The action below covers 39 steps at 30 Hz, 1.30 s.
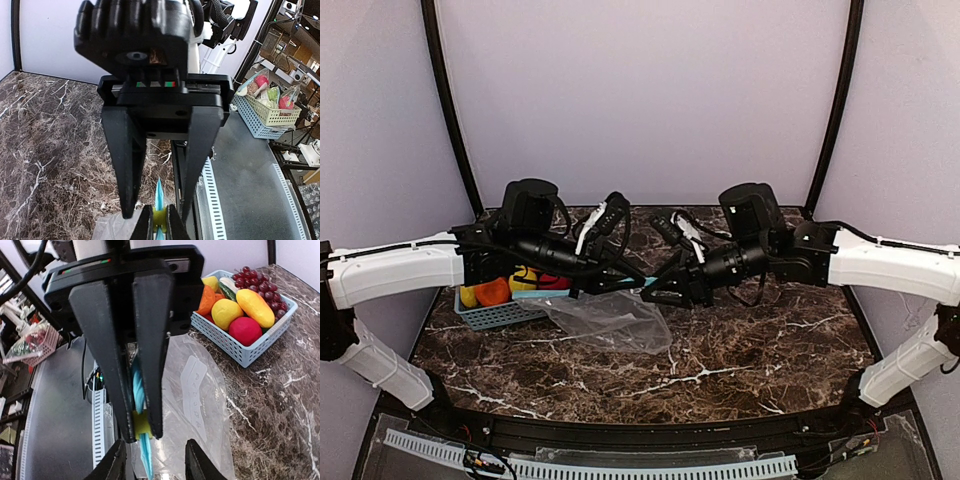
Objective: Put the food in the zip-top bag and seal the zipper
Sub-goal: Hold the zipper from the zipper food storage bag, then unzip the zipper of the food storage bag.
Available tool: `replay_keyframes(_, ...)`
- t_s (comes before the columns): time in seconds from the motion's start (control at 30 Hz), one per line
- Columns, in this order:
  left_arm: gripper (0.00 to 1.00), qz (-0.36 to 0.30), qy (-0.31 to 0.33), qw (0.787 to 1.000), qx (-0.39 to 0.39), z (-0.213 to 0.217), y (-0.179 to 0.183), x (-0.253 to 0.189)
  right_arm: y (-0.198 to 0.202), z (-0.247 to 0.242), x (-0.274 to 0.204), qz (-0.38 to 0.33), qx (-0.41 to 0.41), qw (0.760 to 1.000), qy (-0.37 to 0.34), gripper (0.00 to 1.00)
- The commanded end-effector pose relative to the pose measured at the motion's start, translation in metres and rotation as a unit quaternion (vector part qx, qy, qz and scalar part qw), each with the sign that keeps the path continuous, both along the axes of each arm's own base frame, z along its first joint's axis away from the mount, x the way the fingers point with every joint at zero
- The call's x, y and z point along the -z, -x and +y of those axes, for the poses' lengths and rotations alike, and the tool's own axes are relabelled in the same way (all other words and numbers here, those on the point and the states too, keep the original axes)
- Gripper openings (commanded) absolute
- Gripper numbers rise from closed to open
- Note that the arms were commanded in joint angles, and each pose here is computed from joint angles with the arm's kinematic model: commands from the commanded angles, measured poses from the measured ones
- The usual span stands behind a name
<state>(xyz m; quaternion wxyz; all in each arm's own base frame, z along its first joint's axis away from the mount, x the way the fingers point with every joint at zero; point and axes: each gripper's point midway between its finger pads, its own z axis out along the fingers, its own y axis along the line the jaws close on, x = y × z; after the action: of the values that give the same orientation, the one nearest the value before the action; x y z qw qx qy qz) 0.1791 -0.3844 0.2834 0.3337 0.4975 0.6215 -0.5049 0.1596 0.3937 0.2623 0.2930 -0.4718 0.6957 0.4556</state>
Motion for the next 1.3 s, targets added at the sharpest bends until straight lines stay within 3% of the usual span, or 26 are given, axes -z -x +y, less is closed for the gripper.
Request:
replay_keyframes(0.0, 0.01, -0.005, 0.015, 1.000, 0.003, 0.006, 0.005, -0.010, 0.004, 0.012, -0.009, -0.004, -0.021, 0.999, -0.028, 0.21)
replay_keyframes(0.07, 0.01, -0.005, 0.015, 1.000, 0.000, 0.007, 0.004, -0.012, 0.001, 0.011, -0.008, -0.008, -0.014, 1.000, -0.024, 0.06)
replay_keyframes(0.13, 0.05, -0.012, 0.013, 1.000, -0.004, 0.009, 0.002, -0.014, 0.000, 0.008, -0.007, -0.012, -0.007, 1.000, -0.018, 0.00)
replay_keyframes(0.23, 0.41, -0.026, 0.007, 0.999, -0.024, 0.017, -0.004, -0.022, 0.002, 0.002, -0.008, -0.016, -0.009, 1.000, -0.009, 0.00)
replay_keyframes(0.3, 0.57, -0.034, 0.014, 0.999, -0.040, 0.024, -0.010, -0.029, 0.005, -0.001, -0.007, -0.015, -0.014, 1.000, 0.003, 0.00)
replay_keyframes(0.43, 0.68, -0.036, 0.021, 0.998, -0.050, 0.033, -0.016, -0.040, 0.008, -0.005, -0.006, -0.015, -0.021, 0.999, 0.024, 0.00)
replay_keyframes(0.77, 0.64, 0.049, -0.012, 0.998, 0.041, 0.015, 0.000, -0.017, 0.008, -0.005, -0.007, -0.016, -0.029, 0.999, 0.040, 0.00)
replay_keyframes(0.9, 0.57, 0.079, -0.024, 0.995, 0.060, 0.008, 0.005, -0.006, 0.007, -0.002, -0.006, -0.016, -0.033, 0.998, 0.043, 0.00)
replay_keyframes(1.0, 0.50, 0.088, -0.024, 0.993, 0.072, 0.005, 0.009, -0.004, 0.006, -0.001, -0.005, -0.015, -0.034, 0.998, 0.046, 0.00)
replay_keyframes(1.27, 0.44, 0.101, -0.022, 0.991, 0.083, 0.001, 0.012, -0.001, 0.005, 0.003, 0.000, -0.008, -0.040, 0.998, 0.053, 0.00)
